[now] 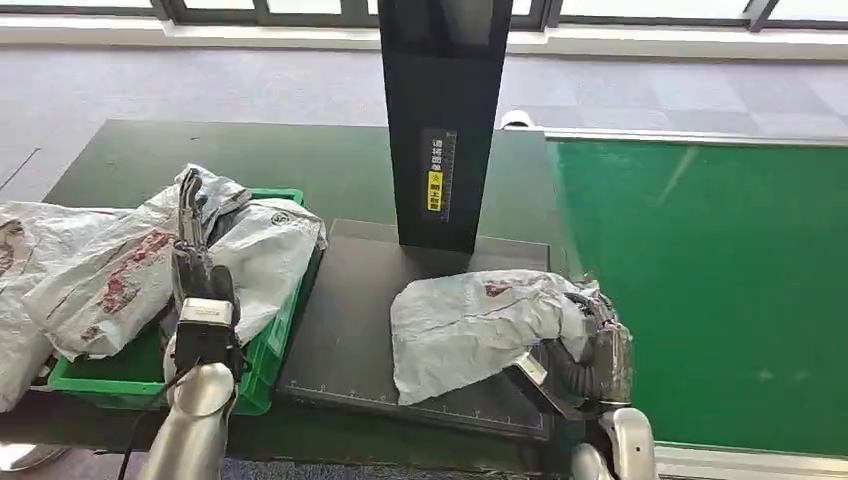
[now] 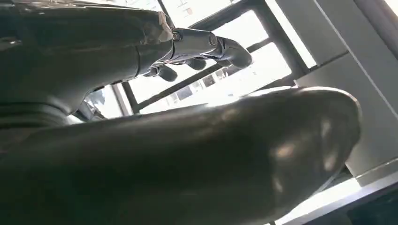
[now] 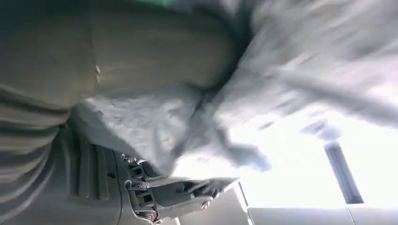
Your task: Moved the parcel from conveyor to table for the left to box.
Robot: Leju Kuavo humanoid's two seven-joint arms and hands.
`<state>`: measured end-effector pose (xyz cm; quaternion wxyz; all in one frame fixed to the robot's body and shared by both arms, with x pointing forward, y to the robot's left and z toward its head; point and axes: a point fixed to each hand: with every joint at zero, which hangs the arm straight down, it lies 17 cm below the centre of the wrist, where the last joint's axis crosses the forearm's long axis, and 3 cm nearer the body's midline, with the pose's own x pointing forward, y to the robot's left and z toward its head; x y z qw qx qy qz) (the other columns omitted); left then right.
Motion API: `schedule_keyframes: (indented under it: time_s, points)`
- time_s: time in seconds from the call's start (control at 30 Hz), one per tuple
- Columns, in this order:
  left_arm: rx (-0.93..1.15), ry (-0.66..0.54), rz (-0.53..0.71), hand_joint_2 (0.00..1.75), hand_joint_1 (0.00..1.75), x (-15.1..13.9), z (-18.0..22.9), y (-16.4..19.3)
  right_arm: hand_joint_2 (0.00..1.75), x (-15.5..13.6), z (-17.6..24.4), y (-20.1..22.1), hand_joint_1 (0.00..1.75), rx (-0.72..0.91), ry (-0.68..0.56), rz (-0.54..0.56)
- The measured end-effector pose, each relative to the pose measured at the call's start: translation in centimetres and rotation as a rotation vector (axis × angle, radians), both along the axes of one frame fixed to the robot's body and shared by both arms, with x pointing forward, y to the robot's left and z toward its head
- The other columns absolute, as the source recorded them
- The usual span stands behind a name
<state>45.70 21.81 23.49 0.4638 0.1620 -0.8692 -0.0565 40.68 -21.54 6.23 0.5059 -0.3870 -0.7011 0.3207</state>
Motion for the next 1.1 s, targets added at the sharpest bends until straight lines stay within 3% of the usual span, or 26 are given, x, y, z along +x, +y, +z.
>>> schedule_keyframes:
  time_s: [0.63,1.1]
  points:
    - [0.119,0.01,-0.023,0.0,0.0,0.8,0.4,-2.0,1.75,-3.6,8.2,5.9,0.0,0.131,-0.192,0.2]
    - [0.145,0.029,-0.046,0.0,0.0,0.5,-0.3,-2.8,1.75,-4.1,8.0,5.7,0.0,0.126,-0.185,0.192]
